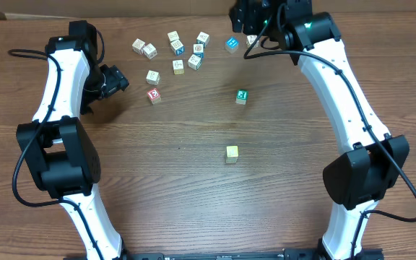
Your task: Form a tower
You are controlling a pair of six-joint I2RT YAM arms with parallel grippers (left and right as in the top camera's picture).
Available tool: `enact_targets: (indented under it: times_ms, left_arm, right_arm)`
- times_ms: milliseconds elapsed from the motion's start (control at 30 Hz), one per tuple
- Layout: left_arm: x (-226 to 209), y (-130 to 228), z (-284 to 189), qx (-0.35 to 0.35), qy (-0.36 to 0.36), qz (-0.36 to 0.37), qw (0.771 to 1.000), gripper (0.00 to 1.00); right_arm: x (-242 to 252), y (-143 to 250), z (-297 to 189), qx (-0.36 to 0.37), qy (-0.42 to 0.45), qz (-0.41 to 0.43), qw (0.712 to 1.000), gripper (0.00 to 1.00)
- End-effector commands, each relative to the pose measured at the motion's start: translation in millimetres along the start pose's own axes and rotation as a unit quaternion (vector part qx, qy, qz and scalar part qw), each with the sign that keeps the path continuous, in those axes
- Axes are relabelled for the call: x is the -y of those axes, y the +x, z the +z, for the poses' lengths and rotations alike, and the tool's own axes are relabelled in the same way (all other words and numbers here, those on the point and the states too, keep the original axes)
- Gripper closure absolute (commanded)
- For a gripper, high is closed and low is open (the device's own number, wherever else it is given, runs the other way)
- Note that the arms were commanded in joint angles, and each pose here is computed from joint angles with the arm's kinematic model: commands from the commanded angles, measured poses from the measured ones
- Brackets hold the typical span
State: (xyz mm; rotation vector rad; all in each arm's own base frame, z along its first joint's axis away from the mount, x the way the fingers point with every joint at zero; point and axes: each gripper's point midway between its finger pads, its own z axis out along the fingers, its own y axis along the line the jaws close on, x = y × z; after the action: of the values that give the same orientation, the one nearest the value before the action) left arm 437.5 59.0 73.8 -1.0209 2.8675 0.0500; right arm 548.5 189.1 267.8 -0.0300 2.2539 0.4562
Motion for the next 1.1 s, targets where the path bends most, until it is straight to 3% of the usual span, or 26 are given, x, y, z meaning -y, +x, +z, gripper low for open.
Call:
enact_targets:
  times_ms: [0,200,333,567,1067]
  left_arm:
    - [2,-5,-16,0.02,0.008,0.008,1.0,0.0]
    - [2,-5,-16,0.02,0.008,0.008,1.0,0.0]
    - [2,-5,-16,0.02,0.008,0.008,1.0,0.0]
    - [2,-5,-16,0.02,0.008,0.008,1.0,0.01]
    - [2,-5,-16,0.02,0.008,0.008,1.0,0.0]
  right_arm:
    - [-25,-8,8,0.022,-0.036,-0.023,0.999,0.13]
    - [-45,9,53,0.028,-0.047,-0.038,0.998,0.13]
    - [-51,35,94,0.022,-0.033,-0.048,0.998,0.25]
    - [-64,88,158,0.003,-0.047,-0.063,0.997,0.3]
    - [-50,128,207,0.004,-0.023,-0.067,0.997,0.29]
